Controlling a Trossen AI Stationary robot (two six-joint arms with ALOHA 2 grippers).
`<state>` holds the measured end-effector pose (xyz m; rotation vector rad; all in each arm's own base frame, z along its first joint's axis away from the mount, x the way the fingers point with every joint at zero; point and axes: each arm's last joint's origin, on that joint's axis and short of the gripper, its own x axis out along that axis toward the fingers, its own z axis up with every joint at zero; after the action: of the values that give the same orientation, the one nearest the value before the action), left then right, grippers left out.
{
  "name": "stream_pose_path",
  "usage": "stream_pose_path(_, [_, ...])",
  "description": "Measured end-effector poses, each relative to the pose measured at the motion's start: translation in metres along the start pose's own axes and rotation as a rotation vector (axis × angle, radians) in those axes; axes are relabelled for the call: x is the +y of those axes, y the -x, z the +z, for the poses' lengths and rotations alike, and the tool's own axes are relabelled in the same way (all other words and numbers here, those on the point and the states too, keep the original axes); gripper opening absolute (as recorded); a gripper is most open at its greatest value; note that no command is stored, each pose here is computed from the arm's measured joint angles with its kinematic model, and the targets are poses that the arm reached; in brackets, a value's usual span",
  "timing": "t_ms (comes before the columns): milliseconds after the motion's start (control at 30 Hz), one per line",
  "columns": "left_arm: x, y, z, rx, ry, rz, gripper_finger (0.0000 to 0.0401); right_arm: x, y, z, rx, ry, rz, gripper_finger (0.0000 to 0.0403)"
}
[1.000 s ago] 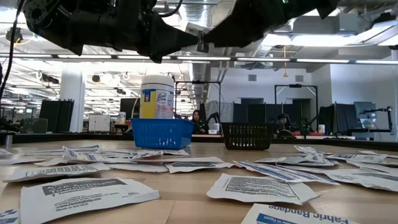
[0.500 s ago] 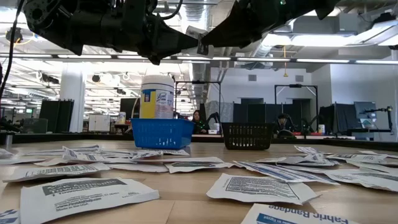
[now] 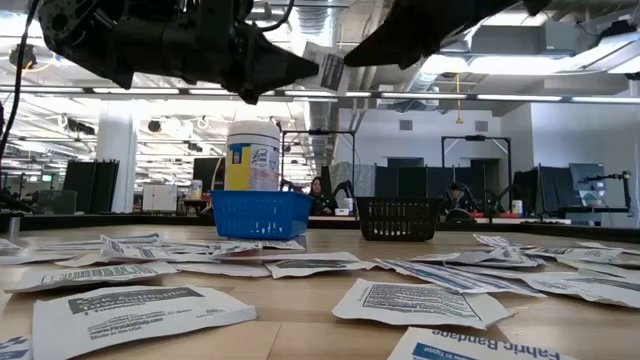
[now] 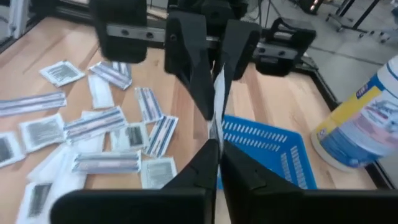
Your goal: Pick & Place First Aid Supplies
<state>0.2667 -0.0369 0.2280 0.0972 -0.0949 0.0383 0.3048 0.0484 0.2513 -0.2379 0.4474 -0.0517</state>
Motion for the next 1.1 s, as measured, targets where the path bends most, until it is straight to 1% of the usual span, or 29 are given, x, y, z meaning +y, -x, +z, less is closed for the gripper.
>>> stream_pose_path(67, [0.000,0.000,0.000,-0.001,0.000,0.000,0.0010,0.001,0.006,0.001,0.008,-0.005,-0.003,0.0002])
stream_pose_path(133, [0.000,0.000,0.000,0.001,0.000,0.002,0.0011,0.002,0.011,0.002,0.016,-0.012,-0.033,0.0002])
stream_pose_path(200, [0.000,0.000,0.000,0.002,0.000,0.012,0.0012,0.003,0.013,0.003,0.013,-0.009,-0.057,0.0001])
stream_pose_path(267, [0.001,0.000,0.000,0.003,0.000,0.016,0.0011,0.005,0.013,0.004,0.009,-0.007,-0.057,0.0001])
stream_pose_path(367, [0.000,0.000,0.000,0.002,0.000,0.015,0.0011,0.006,0.014,0.004,0.006,-0.008,-0.049,0.0008])
stream_pose_path(467, [0.000,0.000,0.000,0.002,0.000,0.015,0.0013,0.006,0.014,0.004,0.005,-0.045,-0.049,0.0020])
stream_pose_path(567, [0.000,0.000,0.000,0.002,0.000,0.016,0.0012,0.007,0.014,0.004,0.009,-0.048,-0.043,0.0042])
stream_pose_path(767, [0.000,0.000,0.000,0.001,0.000,0.015,0.0013,0.010,0.008,0.001,0.015,-0.045,-0.032,0.0100])
stream_pose_path(833, [0.000,0.000,0.000,-0.001,0.000,0.016,0.0013,0.010,0.001,0.002,-0.004,-0.054,-0.040,0.0119])
stream_pose_path(900, [0.001,0.000,0.001,-0.007,0.001,0.017,0.0012,0.010,-0.002,-0.002,0.010,-0.044,-0.043,0.0137])
stream_pose_path(967, [0.001,0.000,0.001,-0.006,0.001,0.015,0.0010,0.008,-0.010,0.001,-0.035,-0.057,-0.058,0.0155])
stream_pose_path(1100, [0.000,0.000,0.001,-0.009,-0.002,-0.011,0.0013,0.006,-0.016,-0.002,-0.034,-0.047,-0.070,0.0183])
